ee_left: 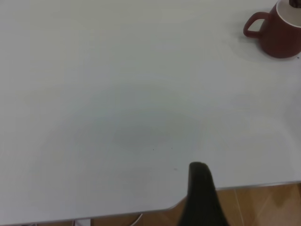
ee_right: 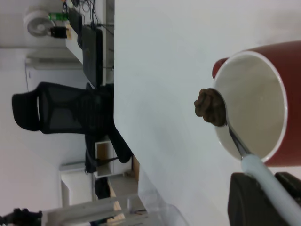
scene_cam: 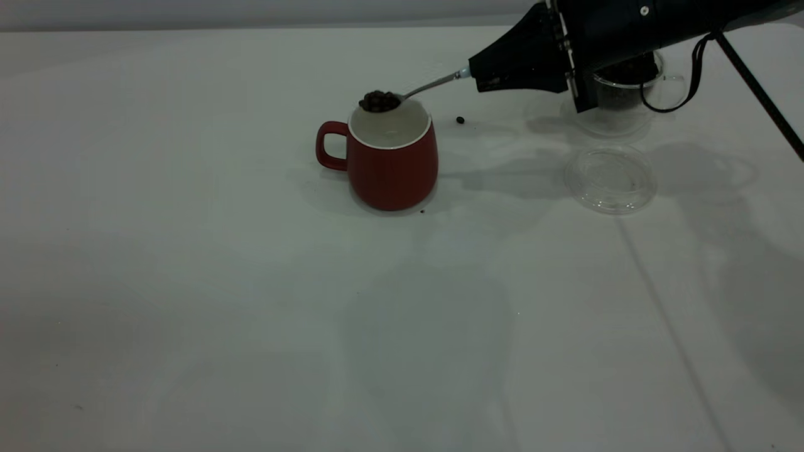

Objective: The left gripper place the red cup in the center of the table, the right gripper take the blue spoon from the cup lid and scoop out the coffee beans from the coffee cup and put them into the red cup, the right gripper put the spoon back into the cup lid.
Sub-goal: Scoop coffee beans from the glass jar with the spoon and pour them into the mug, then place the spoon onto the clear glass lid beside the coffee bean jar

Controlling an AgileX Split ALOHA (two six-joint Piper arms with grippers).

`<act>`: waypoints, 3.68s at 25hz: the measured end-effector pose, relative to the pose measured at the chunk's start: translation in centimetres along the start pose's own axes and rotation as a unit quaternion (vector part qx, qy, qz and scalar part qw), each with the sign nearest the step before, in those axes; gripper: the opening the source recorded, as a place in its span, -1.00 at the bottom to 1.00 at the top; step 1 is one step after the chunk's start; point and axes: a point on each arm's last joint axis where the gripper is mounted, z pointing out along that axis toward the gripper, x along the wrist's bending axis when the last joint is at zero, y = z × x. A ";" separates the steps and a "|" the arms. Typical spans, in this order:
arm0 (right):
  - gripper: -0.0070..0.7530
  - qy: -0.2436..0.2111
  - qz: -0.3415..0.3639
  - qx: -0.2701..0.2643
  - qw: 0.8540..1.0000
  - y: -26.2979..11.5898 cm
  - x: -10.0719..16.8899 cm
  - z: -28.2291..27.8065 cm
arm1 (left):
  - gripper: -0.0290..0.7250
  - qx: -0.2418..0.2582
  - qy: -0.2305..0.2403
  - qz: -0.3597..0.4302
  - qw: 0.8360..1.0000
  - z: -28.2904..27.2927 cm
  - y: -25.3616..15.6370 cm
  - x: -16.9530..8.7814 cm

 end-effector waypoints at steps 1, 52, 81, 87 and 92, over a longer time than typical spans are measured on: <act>-0.72 0.000 -0.007 0.001 1.000 0.0 0.0 0.1 | 0.63 0.000 0.000 0.000 1.000 0.0 0.0 0.0; -0.72 -0.103 -0.392 -0.009 0.914 1.6 11.3 -6.1 | 0.63 0.000 0.000 0.000 1.000 0.0 0.0 0.0; -0.72 -0.169 0.083 -0.256 0.948 -11.1 -4.9 -15.7 | 0.63 0.000 0.000 0.000 1.000 0.0 0.0 0.0; -0.72 -0.151 0.122 -0.242 0.951 -11.2 -8.7 -13.9 | 0.63 0.000 0.000 0.000 1.000 0.0 0.0 0.0; -0.72 -0.141 0.138 -0.234 0.952 -11.3 -10.5 -13.0 | 0.63 0.000 0.000 0.000 1.000 0.0 0.0 0.0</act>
